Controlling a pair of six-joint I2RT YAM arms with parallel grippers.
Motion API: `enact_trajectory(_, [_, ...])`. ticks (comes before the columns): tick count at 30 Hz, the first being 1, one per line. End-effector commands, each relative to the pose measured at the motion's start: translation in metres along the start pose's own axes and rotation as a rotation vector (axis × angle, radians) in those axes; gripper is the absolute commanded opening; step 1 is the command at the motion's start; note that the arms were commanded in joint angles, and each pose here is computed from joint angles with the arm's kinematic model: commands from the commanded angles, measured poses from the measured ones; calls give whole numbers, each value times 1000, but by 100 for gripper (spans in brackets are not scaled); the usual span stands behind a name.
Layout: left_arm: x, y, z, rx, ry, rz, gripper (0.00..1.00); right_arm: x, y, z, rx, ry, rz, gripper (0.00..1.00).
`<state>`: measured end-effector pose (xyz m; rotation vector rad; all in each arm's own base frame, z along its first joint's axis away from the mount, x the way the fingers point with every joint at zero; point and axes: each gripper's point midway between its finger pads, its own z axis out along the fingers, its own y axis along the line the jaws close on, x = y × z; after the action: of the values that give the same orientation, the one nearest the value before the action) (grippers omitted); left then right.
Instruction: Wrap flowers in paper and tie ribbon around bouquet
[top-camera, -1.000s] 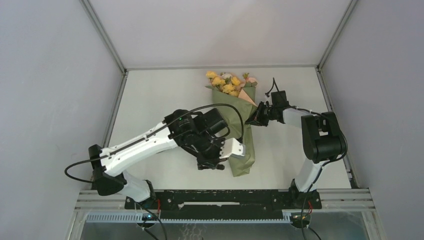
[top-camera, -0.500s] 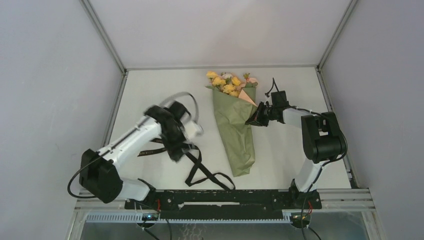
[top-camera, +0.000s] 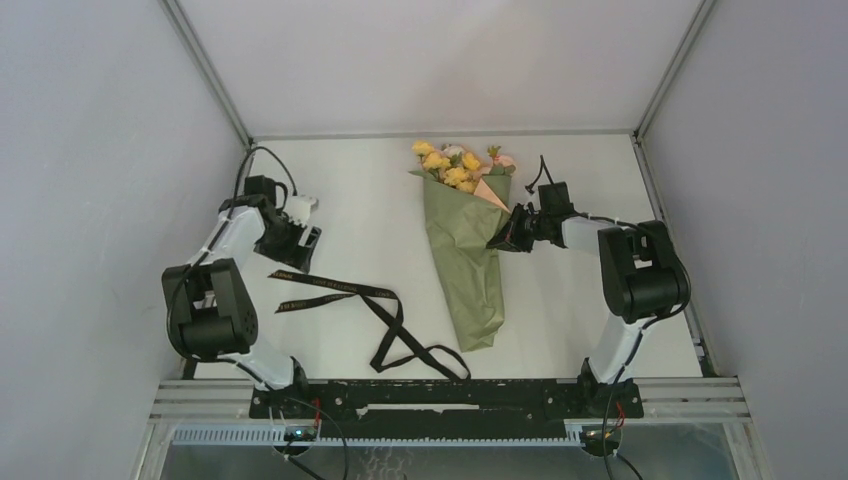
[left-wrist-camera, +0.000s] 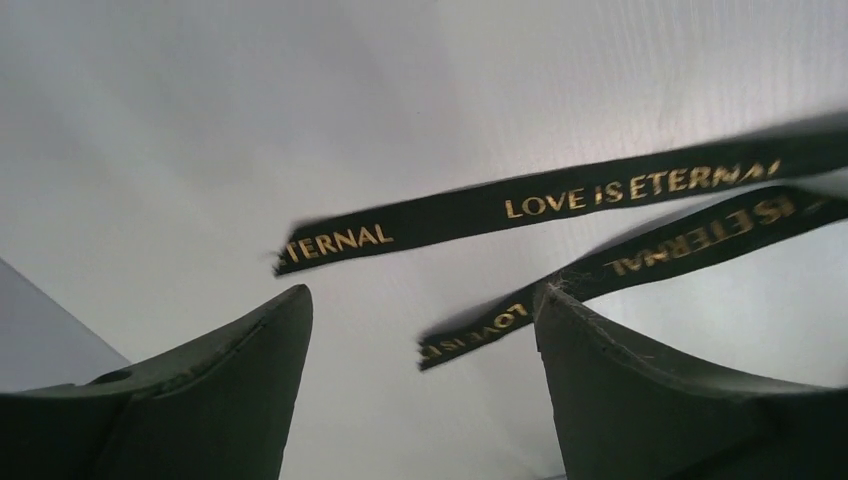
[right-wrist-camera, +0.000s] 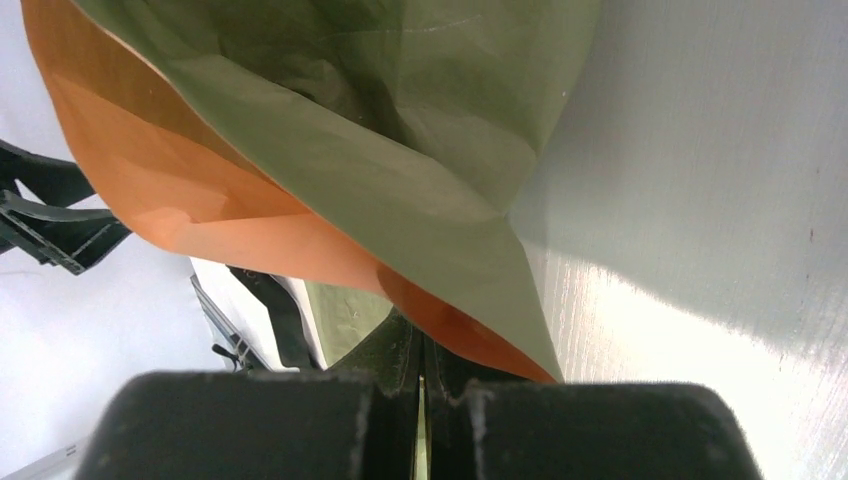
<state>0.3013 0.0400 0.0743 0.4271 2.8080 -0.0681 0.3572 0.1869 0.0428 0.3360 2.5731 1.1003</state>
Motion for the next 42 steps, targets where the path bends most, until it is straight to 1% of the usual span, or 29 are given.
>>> enact_trajectory(1, [-19, 10, 7, -2, -74, 559, 86, -15, 21, 2, -79, -27, -70, 0])
enact_trajectory(3, [-24, 10, 17, 12, -43, 721, 87, -15, 21, 3, -79, -25, -67, 0])
enact_trajectory(4, [-24, 10, 24, 22, -7, 787, 87, -15, 21, 3, -79, -24, -65, 0])
enact_trajectory(6, [-16, 16, 38, 31, 111, 876, 87, -14, 23, 3, -81, -24, -65, 0])
enact_trajectory(8, [-4, 28, 46, 33, 250, 900, 86, -13, 25, 1, -80, -23, -66, 0])
enact_trajectory(10, [9, 32, 49, 79, 334, 902, 85, -12, 27, -1, -70, -27, -79, 0])
enact_trajectory(12, [12, 34, 49, 95, 331, 915, 86, -12, 27, -3, -63, -30, -86, 0])
enact_trajectory(15, [9, 39, 51, 57, 341, 916, 85, -12, 30, -5, -68, -31, -89, 0])
enact_trajectory(17, [15, 42, 49, 45, 397, 922, 83, -13, 32, -6, -67, -34, -93, 0])
enact_trajectory(20, [40, 36, 45, 62, 515, 957, 80, -13, 33, -9, -61, -40, -101, 0])
enact_trajectory(22, [52, 31, 42, 78, 536, 964, 81, -13, 33, -12, -51, -46, -107, 0])
enact_trajectory(23, [51, 31, 43, 63, 522, 960, 81, -14, 33, -13, -47, -48, -112, 0])
enact_trajectory(24, [49, 32, 45, 38, 501, 947, 79, -14, 32, -13, -43, -49, -114, 0])
enact_trajectory(25, [43, 34, 46, 6, 477, 927, 74, -14, 32, -13, -42, -50, -114, 0])
enact_trajectory(28, [31, 38, 49, -50, 444, 859, 40, -14, 32, -14, -41, -50, -116, 0])
enact_trajectory(29, [27, 40, 50, -66, 436, 841, 17, -14, 32, -14, -40, -52, -117, 0])
enact_trajectory(30, [20, 41, 50, -93, 414, 816, 2, -14, 32, -13, -38, -53, -119, 0])
enact_trajectory(32, [-12, 45, 40, -169, 299, 729, 0, -15, 30, -12, -36, -52, -113, 0])
enact_trajectory(33, [-42, 37, 28, -207, 204, 691, 0, -15, 28, -11, -36, -51, -107, 0])
enact_trajectory(35, [-106, 17, -14, -273, -6, 624, 0, -17, 27, -10, -43, -52, -92, 0])
enact_trajectory(37, [-151, -24, -63, -280, -143, 667, 0, -22, 29, -11, -64, -60, -77, 0])
enact_trajectory(39, [-187, -89, -112, -262, -265, 777, 0, -27, 30, -14, -74, -74, -64, 0])
enact_trajectory(41, [-216, -142, -169, -253, -399, 855, 0, -33, 27, -17, -70, -93, -50, 0])
enact_trajectory(42, [-238, -166, -222, -285, -539, 872, 0, -35, 26, -19, -66, -98, -40, 0])
